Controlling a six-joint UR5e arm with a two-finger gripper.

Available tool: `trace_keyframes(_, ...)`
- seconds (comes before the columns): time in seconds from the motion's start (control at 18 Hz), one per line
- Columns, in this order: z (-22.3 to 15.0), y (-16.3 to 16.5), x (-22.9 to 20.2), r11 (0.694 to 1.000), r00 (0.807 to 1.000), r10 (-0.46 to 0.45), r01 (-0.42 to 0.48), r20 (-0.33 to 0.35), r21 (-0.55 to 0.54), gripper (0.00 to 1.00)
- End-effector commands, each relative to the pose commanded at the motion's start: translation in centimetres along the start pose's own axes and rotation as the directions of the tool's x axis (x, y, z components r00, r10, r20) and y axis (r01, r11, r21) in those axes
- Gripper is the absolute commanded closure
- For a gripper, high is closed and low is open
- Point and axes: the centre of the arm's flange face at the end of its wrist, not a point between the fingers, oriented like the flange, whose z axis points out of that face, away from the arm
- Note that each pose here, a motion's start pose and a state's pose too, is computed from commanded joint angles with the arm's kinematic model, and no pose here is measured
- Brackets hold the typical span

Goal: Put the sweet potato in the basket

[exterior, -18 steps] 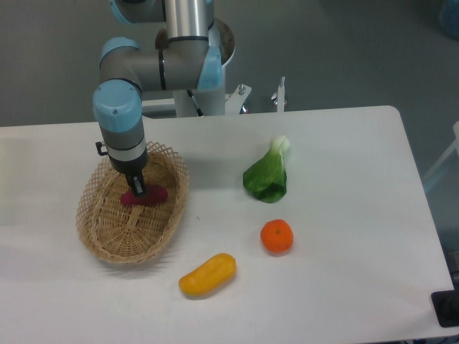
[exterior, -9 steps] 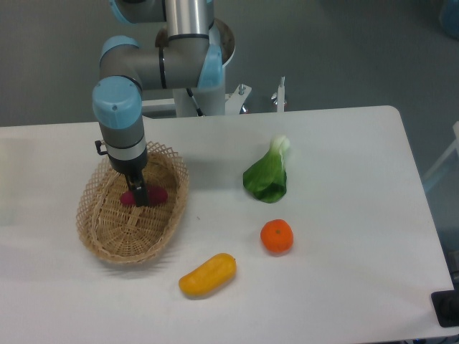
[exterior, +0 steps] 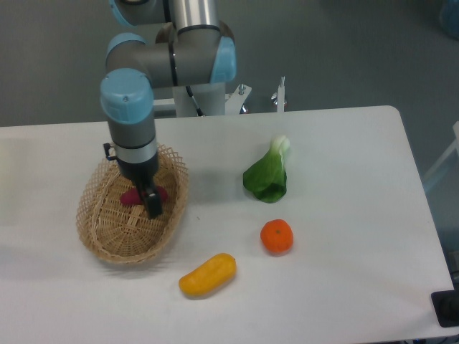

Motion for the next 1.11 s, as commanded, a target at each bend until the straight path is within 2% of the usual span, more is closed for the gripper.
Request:
trace_keyframes(0.33,-1.5,1.1,-6.2,0.999,0.997,-0.034,0.034,0.062,0.009,0.00)
trace_keyframes(0.44,-2.2,2.4,-8.8,0.998,0.997,-0.057,0.058,0.051,-0.001,0.00)
trace_keyframes(0.56,-2.3,3.5,-10.4,1.000,1.000,0.004,-0.004,0.013,-0.018,0.00)
trace_keyframes(0.67,-1.6,4.0,-11.1,0.999,1.000,0.018,-0.018,-0.006,-0.030,0.00)
trace_keyframes(1.11,1.1,12.2,-13.8,0.993,0.995,-0.095,0.093,-0.036,-0.067,0.00)
